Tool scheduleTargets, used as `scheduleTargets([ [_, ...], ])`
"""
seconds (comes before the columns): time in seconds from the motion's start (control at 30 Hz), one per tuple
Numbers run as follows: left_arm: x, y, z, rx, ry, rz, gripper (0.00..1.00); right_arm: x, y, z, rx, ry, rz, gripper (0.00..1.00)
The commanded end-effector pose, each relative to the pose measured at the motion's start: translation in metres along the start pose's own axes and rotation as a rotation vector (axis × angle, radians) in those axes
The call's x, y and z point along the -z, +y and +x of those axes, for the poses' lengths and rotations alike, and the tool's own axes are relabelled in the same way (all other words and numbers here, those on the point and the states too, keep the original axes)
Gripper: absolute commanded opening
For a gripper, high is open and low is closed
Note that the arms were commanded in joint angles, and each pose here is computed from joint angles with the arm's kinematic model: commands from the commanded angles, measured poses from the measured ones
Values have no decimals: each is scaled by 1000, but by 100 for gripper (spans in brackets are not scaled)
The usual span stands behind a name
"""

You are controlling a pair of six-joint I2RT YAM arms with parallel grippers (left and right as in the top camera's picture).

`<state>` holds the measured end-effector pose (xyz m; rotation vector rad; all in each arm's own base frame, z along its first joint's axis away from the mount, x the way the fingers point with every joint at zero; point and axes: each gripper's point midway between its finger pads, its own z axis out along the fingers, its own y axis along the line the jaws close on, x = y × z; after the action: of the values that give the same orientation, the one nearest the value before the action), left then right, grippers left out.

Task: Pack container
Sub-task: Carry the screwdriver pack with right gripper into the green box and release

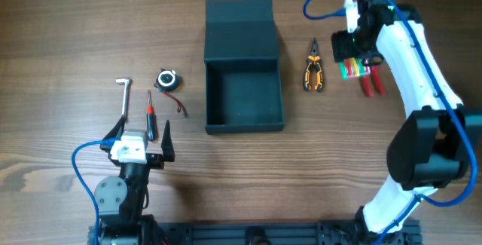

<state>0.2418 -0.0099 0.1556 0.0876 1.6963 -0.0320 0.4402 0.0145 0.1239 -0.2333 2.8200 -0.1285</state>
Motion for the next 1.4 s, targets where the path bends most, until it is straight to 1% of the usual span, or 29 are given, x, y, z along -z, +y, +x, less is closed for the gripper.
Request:
scheduleTargets([
  [0.0,0,-2,0,-15,-3,14,100,40,32,-37,3,-106,-16,41],
  [0.07,0,-2,0,-15,-3,14,100,61,55,-48,8,-140,-43,41],
  [0.13,0,-2,0,-15,-3,13,100,81,90,-52,32,-163,-84,41],
  [0.23,0,-2,0,-15,-3,14,100,90,145,-38,47,-135,-159,41],
  [0.3,0,-2,0,-15,-3,14,100,97,183,-30,78,-136,-193,40],
  [0.33,0,-2,0,-15,-3,14,100,100,196,-27,77,-139,-202,38],
  [0.4,0,-2,0,-15,-3,14,100,104,215,-21,59,-136,-214,38],
  [0.43,0,-2,0,-15,-3,14,100,104,223,-16,21,-125,-216,37],
  [0.53,0,-2,0,-15,-3,14,100,93,226,-5,-29,-83,-206,37],
  [0.63,0,-2,0,-15,-3,13,100,66,227,11,-62,-20,-187,37],
  [0.73,0,-2,0,-15,-3,14,100,44,237,22,-70,22,-222,35],
  [0.93,0,-2,0,-15,-3,14,100,6,246,42,-65,96,-196,33],
  [1.1,0,-2,0,-15,-3,13,100,-15,268,55,-18,134,-186,33],
  [1.13,0,-2,0,-15,-3,13,100,-19,270,57,-30,143,-181,33],
  [1.3,0,-2,0,-15,-3,13,100,-36,266,62,-53,166,-138,34],
  [1.37,0,-2,0,-15,-3,14,100,-38,260,60,-77,152,-100,34],
])
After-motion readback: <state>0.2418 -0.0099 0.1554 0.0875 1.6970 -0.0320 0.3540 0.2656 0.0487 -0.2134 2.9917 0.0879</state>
